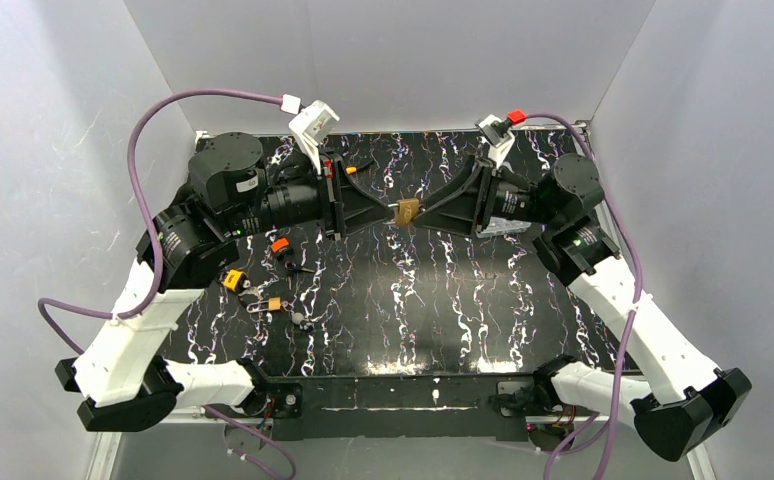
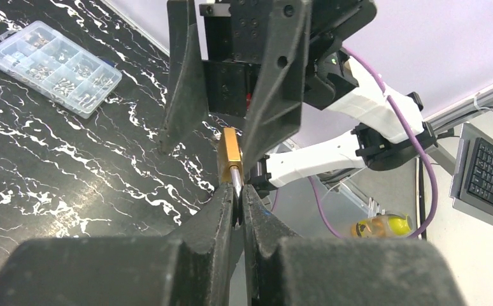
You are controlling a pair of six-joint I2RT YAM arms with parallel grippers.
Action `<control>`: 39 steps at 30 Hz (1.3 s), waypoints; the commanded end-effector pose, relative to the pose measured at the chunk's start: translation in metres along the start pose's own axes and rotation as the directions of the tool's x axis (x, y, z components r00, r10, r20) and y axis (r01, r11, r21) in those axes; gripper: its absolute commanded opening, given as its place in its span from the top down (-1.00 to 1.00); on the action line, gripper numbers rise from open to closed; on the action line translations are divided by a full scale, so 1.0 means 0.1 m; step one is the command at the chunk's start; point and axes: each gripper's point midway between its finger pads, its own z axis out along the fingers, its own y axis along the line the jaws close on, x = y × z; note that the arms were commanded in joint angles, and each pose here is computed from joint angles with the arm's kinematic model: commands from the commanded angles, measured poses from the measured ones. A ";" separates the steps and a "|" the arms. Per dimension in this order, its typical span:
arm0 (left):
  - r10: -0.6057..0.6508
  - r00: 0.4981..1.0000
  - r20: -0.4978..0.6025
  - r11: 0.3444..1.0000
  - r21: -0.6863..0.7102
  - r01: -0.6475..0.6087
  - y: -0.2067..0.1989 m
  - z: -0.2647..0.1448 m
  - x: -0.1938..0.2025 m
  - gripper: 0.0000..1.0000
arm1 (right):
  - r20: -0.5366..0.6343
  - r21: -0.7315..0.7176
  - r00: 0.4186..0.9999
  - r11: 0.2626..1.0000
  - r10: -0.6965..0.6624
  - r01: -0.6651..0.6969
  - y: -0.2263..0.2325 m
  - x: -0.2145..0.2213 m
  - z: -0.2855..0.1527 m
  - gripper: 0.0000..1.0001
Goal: Lock with the key
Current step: Lock the lock.
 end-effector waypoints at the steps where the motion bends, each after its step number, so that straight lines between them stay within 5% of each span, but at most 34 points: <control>1: 0.027 0.998 0.062 0.996 0.089 -0.032 -0.24 -0.14 -0.17 1.00 | 0.076 -0.024 0.995 0.997 -0.067 0.069 0.11 -0.15 -0.13 -0.43; 19: -0.016 1.000 -0.008 0.994 0.109 0.016 -0.29 -0.11 -0.09 1.00 | 0.181 -0.102 0.965 0.972 -0.189 0.210 0.48 -0.28 -0.33 -0.43; 23: -0.018 1.000 -0.012 0.992 0.126 0.020 -0.31 -0.09 -0.09 1.00 | 0.159 -0.105 0.970 0.973 -0.185 0.203 0.49 -0.31 -0.30 -0.30; 28: -0.023 1.000 -0.012 0.991 0.132 0.025 -0.32 -0.06 -0.10 1.00 | 0.127 -0.123 0.977 0.974 -0.174 0.190 0.50 -0.32 -0.26 0.08; 39: -0.040 0.999 -0.006 0.997 0.070 0.040 -0.20 -0.03 -0.11 1.00 | 0.071 -0.176 0.983 0.967 -0.171 0.181 0.59 -0.19 -0.20 0.13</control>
